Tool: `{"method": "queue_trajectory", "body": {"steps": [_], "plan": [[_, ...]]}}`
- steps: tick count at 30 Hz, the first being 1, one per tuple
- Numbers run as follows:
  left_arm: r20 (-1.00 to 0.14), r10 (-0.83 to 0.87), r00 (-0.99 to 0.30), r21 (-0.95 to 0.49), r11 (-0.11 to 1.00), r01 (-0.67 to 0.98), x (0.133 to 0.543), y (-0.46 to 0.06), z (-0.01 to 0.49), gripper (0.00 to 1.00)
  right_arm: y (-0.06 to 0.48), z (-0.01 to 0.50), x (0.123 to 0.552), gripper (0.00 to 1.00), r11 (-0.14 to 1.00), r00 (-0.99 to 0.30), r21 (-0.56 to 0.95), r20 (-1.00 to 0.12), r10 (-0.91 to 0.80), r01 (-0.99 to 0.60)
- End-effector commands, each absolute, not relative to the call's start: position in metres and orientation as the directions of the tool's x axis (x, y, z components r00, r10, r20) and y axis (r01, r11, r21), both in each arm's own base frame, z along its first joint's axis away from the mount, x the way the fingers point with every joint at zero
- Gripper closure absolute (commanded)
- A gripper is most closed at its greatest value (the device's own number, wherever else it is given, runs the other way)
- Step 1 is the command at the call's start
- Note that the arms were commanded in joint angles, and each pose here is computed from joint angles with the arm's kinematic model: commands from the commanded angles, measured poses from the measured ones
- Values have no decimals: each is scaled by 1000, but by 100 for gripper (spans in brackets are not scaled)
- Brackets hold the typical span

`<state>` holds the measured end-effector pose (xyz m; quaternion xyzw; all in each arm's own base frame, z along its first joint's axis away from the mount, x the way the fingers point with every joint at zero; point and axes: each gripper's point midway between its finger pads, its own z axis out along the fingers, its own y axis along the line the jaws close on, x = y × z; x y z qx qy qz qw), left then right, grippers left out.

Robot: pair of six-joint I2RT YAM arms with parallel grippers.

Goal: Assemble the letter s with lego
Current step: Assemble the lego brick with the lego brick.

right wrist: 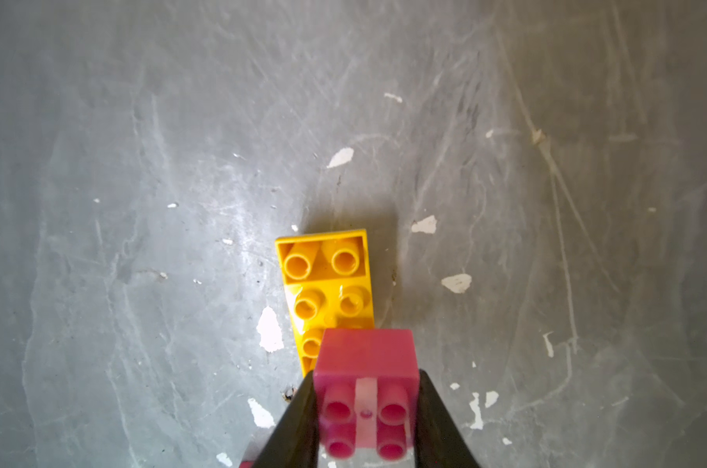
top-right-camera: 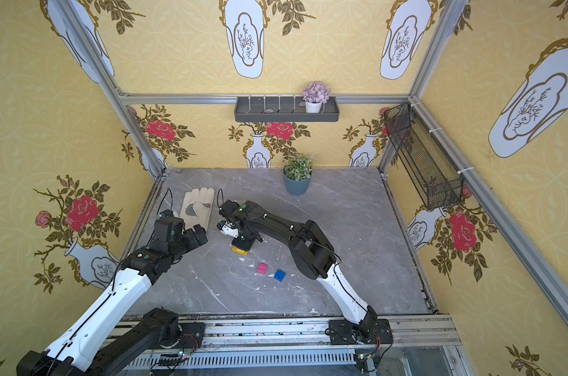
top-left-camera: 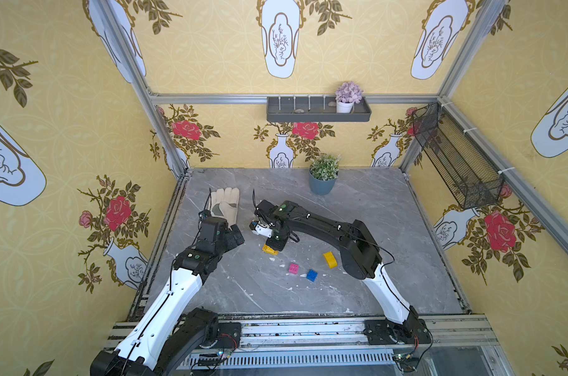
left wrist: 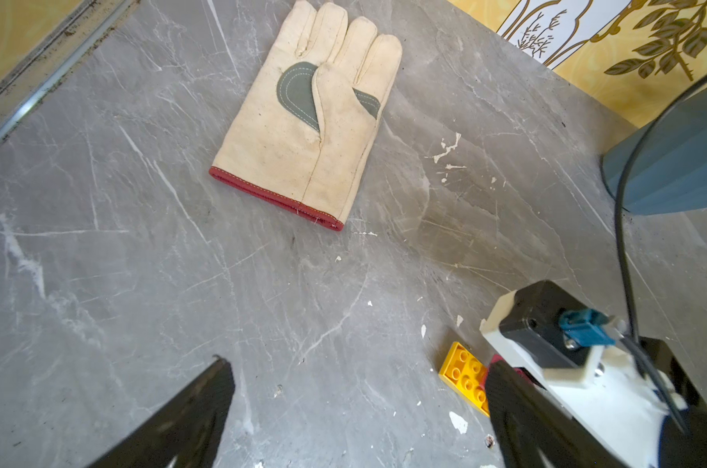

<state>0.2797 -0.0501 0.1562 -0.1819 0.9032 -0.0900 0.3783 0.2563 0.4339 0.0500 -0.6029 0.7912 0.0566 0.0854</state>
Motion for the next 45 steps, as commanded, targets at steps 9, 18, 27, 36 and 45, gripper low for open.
{"method": "queue_trajectory", "body": {"steps": [9,18,27,36,45], "plan": [[-679,-346,-647,-241,938,-248,283,-49,161,1,437,47,246,70,269,-273,47,-191,-943,-962],[-696,-316,-644,-198,947,-251,282,-46,163,1,435,48,240,70,298,-308,85,-173,-936,-951],[-702,-294,-649,-185,955,-232,282,-49,164,1,431,33,236,71,324,-336,106,-129,-933,-940],[-714,-267,-647,-158,962,-222,282,-50,168,1,424,17,231,71,348,-361,143,-78,-929,-927],[-715,-250,-653,-145,967,-210,281,-52,167,1,418,-2,236,76,398,-405,126,-45,-913,-909]]}}
